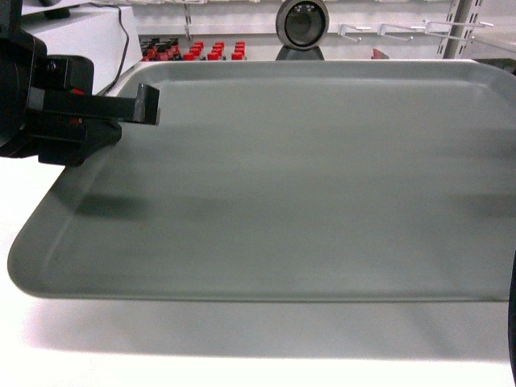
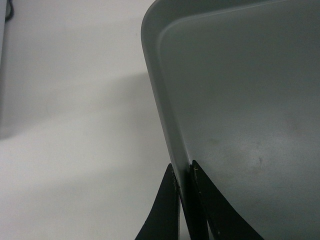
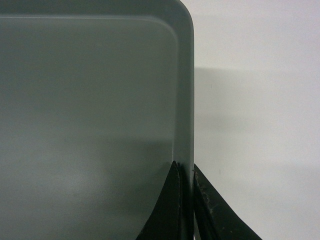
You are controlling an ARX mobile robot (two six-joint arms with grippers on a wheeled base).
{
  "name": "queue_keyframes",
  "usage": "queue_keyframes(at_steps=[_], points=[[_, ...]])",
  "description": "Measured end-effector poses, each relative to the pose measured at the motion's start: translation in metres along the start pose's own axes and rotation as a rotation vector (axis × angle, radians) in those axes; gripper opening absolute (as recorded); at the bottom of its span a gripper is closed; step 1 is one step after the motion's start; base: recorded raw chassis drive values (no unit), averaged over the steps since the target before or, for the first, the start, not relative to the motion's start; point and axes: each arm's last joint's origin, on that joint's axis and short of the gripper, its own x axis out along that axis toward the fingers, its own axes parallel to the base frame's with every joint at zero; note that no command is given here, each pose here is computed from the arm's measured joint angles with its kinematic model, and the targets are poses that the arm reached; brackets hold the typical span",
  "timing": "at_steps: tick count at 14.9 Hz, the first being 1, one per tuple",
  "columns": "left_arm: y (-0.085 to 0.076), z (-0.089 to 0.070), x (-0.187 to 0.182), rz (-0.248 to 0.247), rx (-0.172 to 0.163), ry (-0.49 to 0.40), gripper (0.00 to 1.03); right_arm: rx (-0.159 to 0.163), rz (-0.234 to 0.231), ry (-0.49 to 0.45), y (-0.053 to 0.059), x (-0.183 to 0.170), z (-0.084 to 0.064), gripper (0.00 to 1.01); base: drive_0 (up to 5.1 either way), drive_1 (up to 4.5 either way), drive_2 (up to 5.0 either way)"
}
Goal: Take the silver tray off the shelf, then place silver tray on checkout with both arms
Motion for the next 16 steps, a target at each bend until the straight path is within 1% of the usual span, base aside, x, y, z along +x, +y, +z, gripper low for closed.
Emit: queue_keyframes(at_steps=[3, 16], points=[[-0.0001, 0.0005, 0.0000, 0.000, 0.000, -0.005, 0.03, 0.000, 0.001, -0.006, 0.0001, 0.0000, 0.0007, 0.03, 0.1, 4.14, -4.0], [0.0002, 0.0001, 0.0005, 0.000, -0.001, -0.003, 0.03, 0.000, 0.001, -0.003, 0.0001, 0.0009, 0.0002, 0.03, 0.0, 0.00, 0.0]])
